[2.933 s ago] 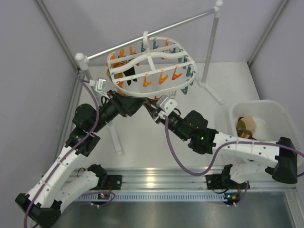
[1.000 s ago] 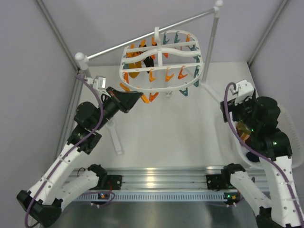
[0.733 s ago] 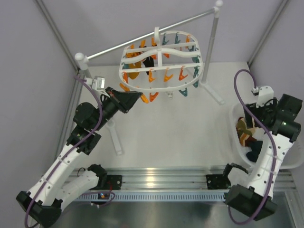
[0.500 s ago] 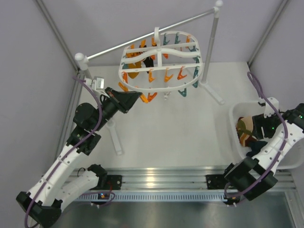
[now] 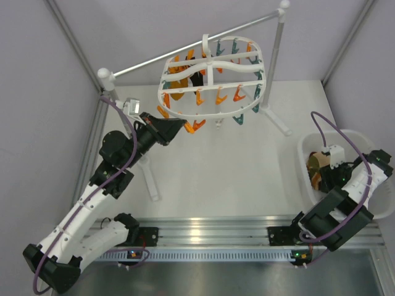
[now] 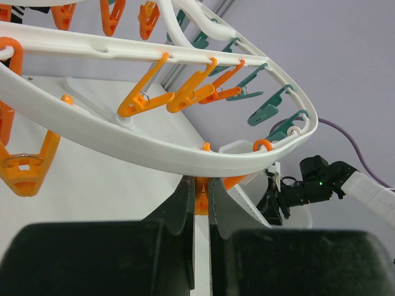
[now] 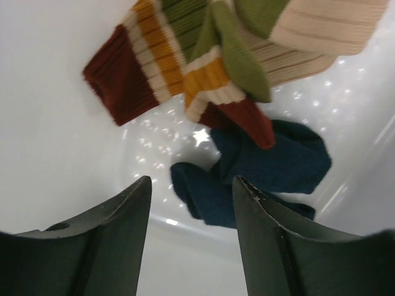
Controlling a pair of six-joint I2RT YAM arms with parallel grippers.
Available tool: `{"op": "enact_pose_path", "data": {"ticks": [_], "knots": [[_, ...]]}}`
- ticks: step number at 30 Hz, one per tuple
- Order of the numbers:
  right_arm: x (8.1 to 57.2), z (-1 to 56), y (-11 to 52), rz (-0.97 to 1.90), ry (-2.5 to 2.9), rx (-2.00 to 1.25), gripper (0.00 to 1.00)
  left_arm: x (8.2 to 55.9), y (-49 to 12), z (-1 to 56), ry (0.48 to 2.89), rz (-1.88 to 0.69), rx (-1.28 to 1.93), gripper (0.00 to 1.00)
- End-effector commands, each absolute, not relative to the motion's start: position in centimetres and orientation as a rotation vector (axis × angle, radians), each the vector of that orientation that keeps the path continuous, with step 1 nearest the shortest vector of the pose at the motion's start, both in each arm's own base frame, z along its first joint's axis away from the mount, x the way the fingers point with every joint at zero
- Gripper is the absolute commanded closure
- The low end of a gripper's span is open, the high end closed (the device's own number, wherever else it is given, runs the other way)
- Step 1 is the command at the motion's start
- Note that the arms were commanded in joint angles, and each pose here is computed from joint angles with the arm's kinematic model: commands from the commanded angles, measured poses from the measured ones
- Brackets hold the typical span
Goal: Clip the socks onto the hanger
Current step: Pick up the sock from the bin.
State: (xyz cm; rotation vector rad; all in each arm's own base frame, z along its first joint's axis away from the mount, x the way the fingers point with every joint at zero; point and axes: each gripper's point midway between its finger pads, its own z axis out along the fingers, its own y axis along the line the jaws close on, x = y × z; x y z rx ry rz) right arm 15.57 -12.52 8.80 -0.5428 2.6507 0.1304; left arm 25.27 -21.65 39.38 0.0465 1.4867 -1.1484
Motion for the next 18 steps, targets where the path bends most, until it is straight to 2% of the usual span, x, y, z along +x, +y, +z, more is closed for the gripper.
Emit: {"op": "enact_pose_path", "data": {"ticks": [1,8,16,18], "knots": [[18.8,9.6,-15.9,-0.065,2.544,-0.561,0.46,25.5,-21.4,41.7,1.407,-1.146,0.057,1.00],[21.2,9.1,-17.0,-0.062,2.529,-0.541,0.51,25.8,-21.5,41.5,1.412,-1.139,0.059,1.00],[22.0,7.3,-15.2,0.006,2.563,-0.572,0.56,25.8,-21.3,41.6,1.410,-1.119,0.062,1.00],[22.1,6.8,-15.2,0.009,2.580,-0.564,0.62,25.8,-21.2,41.7,1.409,-1.113,0.060,1.00]]}}
